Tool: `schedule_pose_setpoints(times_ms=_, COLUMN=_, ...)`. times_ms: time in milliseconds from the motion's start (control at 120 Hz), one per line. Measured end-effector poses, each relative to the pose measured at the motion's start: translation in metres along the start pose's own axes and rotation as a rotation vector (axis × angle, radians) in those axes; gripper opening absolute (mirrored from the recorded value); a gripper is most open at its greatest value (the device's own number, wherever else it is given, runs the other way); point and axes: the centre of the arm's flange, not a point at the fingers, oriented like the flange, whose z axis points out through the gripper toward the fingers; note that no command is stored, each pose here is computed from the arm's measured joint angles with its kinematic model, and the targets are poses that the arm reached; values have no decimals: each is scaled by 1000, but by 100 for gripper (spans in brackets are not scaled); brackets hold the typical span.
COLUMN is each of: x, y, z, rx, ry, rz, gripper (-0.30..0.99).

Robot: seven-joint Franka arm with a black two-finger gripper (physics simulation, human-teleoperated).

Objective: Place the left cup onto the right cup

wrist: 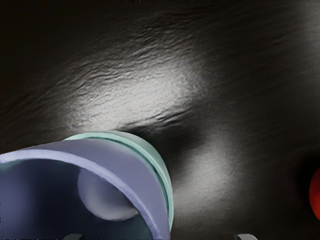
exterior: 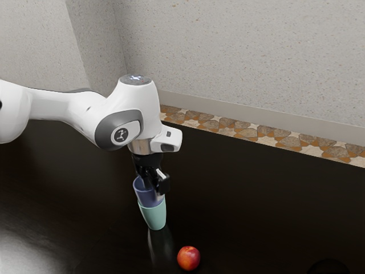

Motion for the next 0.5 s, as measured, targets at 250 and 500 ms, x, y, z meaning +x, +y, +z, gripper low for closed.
schedule_pose_setpoints(times_ms=250, x=-6, y=0, z=-31, rx=0, ry=47, rz=-6, gripper=60)
schedule_pose_setpoints(times_ms=500, x=-1, y=-23, z=-110, rx=-10, ry=96, rz=-51, gripper=66)
